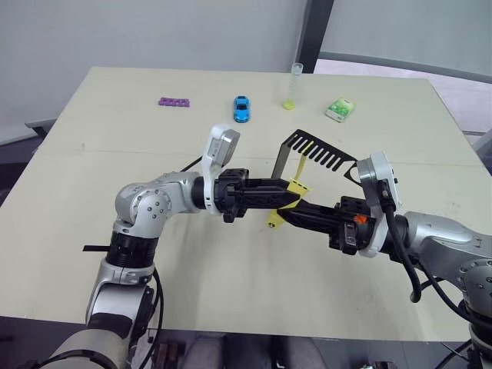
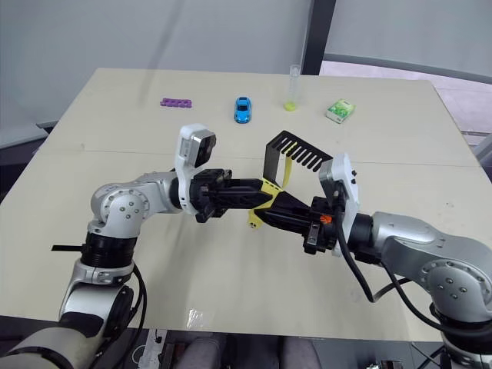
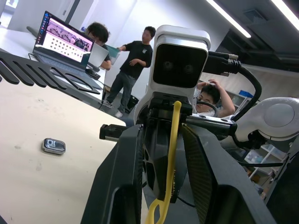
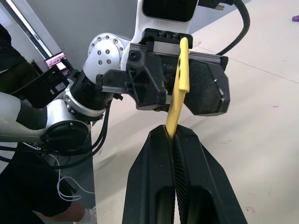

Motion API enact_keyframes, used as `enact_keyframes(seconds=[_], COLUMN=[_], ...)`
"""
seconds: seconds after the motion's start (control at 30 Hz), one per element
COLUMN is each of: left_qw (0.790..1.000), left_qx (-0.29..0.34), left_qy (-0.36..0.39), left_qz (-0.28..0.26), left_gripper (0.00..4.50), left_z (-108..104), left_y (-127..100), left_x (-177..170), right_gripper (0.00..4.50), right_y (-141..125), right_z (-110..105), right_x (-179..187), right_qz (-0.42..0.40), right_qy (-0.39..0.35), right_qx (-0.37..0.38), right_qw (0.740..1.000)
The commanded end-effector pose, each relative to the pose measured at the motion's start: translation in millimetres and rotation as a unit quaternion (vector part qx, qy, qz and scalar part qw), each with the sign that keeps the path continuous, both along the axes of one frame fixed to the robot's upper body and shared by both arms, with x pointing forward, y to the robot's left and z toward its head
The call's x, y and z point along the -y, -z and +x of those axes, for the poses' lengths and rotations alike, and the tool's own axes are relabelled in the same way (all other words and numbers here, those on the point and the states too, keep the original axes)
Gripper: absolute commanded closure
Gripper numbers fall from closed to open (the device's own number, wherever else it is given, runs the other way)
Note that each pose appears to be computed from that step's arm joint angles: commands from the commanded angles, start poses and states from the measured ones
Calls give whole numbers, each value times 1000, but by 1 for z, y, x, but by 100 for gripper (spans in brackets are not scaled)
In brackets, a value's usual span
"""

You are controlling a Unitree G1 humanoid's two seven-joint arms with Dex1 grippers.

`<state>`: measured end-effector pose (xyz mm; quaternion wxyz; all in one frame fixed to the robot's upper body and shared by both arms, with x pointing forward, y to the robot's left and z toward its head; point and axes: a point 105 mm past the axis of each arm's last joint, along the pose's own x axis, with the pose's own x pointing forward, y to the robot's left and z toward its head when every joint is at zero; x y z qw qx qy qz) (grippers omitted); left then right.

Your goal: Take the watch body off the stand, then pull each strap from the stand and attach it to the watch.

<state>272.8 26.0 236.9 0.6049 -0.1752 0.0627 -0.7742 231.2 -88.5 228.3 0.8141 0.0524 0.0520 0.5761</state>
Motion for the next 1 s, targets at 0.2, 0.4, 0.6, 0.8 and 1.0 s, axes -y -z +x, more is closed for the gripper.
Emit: enact_keyframes(seconds=[0.2,0.4,0.6,0.8,1.0], left_qw=[1000,999,999,999,999], left_qx=[4,-8,-12,-15,-13], left_qy=[-1,6,5,7,8], left_qz=[-27,-32,-32,-38,-44], left_gripper=[307,307,307,307,307], left_z=[-4,-7,-7,-8,-9], left_y=[-7,-7,-6,-6,-8], left_x=[-2,-3,-2,0,2], right_gripper=[450,450,450,450,450], right_y=[-9,-12,-12,-13,-13], right_z=[-3,-3,-3,-2,-3], right_x=[1,2,2,2,2], right_qz=[5,9,11,12,13], right_qy=[-1,0,2,5,5], right_qx=[15,15,13,14,13], right_qw=[1000,1000,1000,1000,1000])
